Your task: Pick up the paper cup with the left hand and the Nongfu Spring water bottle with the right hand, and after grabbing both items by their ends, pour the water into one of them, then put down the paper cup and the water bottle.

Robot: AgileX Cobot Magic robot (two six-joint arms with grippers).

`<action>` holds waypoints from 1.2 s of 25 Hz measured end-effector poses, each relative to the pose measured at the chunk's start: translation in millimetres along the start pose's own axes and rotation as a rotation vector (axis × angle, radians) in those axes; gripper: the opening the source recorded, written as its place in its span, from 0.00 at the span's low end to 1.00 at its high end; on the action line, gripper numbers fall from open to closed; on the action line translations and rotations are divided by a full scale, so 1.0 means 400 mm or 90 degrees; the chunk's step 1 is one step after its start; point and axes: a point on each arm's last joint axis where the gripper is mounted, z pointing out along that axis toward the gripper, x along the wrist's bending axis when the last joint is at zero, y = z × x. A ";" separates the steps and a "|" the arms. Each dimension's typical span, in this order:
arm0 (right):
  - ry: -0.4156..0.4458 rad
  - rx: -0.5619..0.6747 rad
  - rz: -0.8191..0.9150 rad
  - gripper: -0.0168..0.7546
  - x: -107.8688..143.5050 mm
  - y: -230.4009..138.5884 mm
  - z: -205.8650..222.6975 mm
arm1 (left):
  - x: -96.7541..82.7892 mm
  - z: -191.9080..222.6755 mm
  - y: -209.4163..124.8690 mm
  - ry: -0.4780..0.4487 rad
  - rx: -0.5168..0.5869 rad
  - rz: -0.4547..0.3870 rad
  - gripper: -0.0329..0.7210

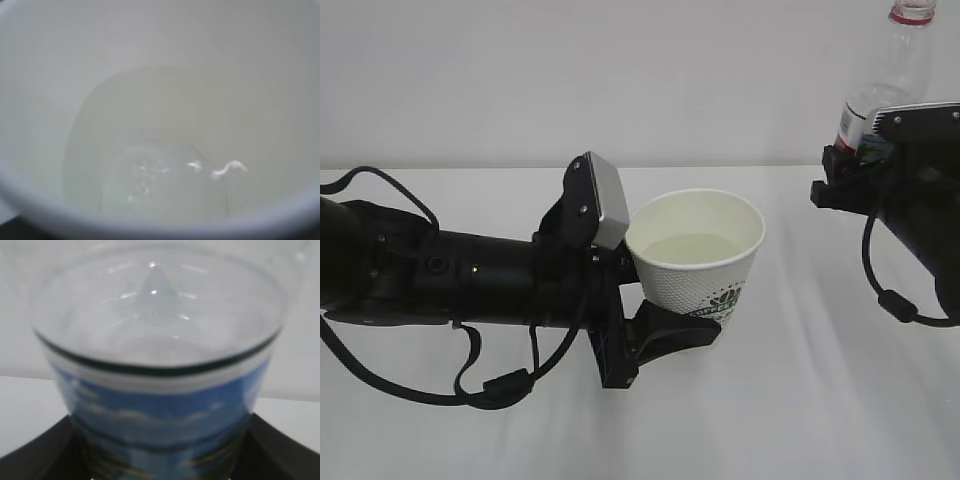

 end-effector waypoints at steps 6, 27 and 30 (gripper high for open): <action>0.000 -0.006 0.002 0.69 0.007 -0.005 0.038 | 0.000 0.000 0.000 0.001 0.000 -0.001 0.72; -0.004 0.036 -0.014 0.69 0.024 -0.141 0.105 | 0.000 0.000 0.001 0.001 -0.002 -0.002 0.72; -0.006 0.034 -0.017 0.69 0.024 -0.157 0.107 | 0.000 0.000 0.001 0.001 -0.002 -0.002 0.72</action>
